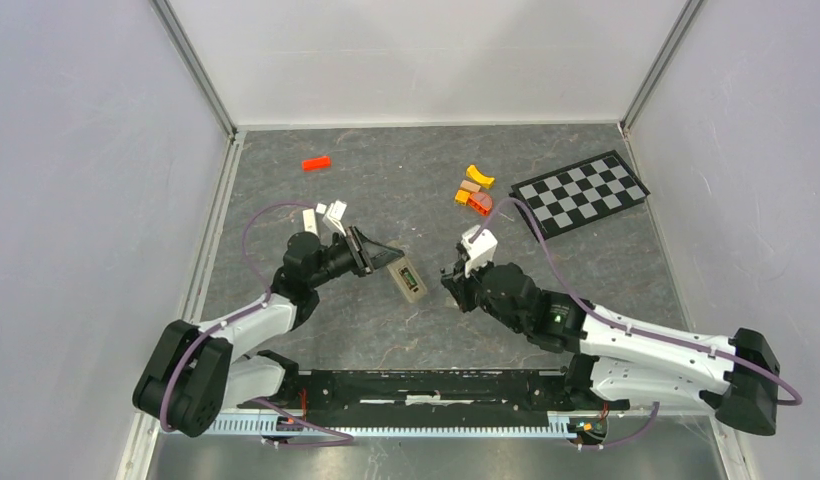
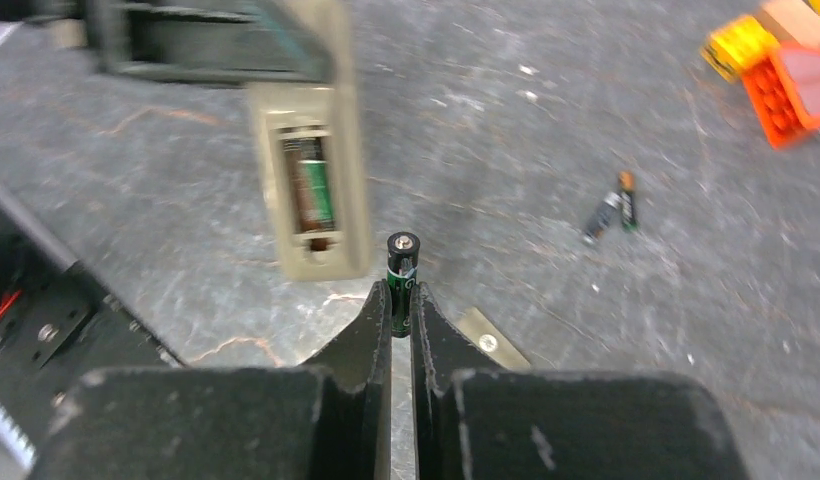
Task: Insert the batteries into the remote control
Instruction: Place the battery at the center of the board.
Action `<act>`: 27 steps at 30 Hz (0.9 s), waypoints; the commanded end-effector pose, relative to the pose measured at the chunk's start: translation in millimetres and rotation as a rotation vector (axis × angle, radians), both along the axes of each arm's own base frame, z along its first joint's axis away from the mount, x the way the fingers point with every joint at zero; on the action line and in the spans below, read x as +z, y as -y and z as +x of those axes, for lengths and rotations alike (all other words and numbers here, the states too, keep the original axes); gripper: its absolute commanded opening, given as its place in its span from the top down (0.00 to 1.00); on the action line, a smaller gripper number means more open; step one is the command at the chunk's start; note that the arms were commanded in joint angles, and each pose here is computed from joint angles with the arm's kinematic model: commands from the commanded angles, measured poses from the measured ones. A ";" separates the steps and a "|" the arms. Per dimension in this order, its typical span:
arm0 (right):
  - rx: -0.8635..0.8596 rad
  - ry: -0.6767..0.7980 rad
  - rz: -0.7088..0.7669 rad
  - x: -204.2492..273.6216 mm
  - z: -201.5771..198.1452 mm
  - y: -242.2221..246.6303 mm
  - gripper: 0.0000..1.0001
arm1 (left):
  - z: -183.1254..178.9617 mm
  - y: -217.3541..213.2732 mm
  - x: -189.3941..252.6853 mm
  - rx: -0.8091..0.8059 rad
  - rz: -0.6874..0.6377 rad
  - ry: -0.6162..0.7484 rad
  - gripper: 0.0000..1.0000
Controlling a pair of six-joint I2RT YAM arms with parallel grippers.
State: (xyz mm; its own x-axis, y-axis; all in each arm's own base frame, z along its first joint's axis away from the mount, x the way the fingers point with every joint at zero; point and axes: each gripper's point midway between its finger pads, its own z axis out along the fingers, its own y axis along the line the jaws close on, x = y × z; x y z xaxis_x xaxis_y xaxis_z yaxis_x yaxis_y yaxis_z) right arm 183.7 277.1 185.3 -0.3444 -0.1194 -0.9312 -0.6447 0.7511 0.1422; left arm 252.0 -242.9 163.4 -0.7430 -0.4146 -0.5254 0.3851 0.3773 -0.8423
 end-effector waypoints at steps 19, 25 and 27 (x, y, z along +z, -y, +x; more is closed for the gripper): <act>-0.988 -0.613 0.324 -123.9 36.3 118.1 0.92 | -11.2 -2.9 62.2 -0.014 -0.082 0.251 0.98; -1.070 -0.707 0.343 -150.6 32.2 126.1 0.90 | -11.2 -2.1 60.8 -0.017 -0.083 0.226 0.98; -1.084 -0.735 0.344 -156.4 33.6 126.7 0.90 | -10.5 -1.6 61.3 -0.018 -0.081 0.222 0.98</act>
